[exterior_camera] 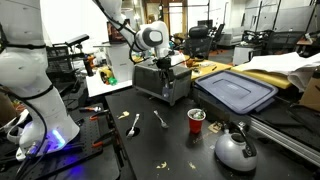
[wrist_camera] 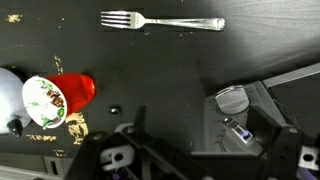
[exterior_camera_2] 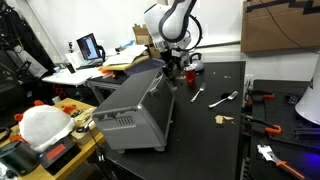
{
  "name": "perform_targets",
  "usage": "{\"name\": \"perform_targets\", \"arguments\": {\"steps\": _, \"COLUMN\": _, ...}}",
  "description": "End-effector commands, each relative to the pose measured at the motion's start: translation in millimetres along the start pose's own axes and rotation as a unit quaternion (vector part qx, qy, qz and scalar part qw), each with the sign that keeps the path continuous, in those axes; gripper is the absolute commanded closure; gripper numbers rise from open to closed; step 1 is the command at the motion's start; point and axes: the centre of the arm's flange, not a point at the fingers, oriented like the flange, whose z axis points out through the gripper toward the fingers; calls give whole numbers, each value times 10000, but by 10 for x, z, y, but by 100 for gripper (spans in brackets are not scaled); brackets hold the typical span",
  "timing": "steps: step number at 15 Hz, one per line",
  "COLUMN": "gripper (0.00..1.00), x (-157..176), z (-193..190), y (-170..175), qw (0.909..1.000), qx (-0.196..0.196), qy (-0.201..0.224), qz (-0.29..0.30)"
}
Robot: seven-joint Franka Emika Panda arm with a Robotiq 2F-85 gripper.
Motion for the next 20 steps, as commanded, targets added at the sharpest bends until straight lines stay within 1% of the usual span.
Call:
{"name": "perform_targets", "arguments": {"steps": 1, "gripper": 0, "x": -15, "z": -70, "y": 275, "qw": 9996, "qx": 26, "qy": 117, "qz": 265}}
{"name": "perform_targets", "arguments": {"steps": 3, "gripper": 0, "x": -14, "z": -77, "y": 282, "qw": 9996, "qx": 29, "qy": 122, "qz": 261}}
{"name": "perform_targets", "arguments": {"steps": 7, "gripper": 0, "x": -10, "z": -111, "y": 423, "qw": 9992, "qx": 26, "qy": 151, "qz": 362}}
{"name": "perform_targets", "arguments": {"steps": 12, "gripper": 0, "x": 43, "z": -387, "y": 437, "qw": 9978, "qx": 139, "qy": 298, "qz": 572}}
{"name": "perform_targets", "arguments": {"steps": 13, "gripper": 0, "x": 61, "z": -479, "y": 432, "qw": 9968, "qx": 189, "qy": 320, "qz": 701}}
{"name": "perform_targets", "arguments": {"steps": 17, "gripper": 0, "x": 178, "z": -775, "y": 379, "qw": 9908, "qx": 593, "qy": 369, "qz": 1160}}
{"name": "perform_targets", "arguments": {"steps": 20, "gripper": 0, "x": 314, "z": -957, "y": 221, "qw": 9850, "qx": 846, "qy": 390, "qz": 1454}}
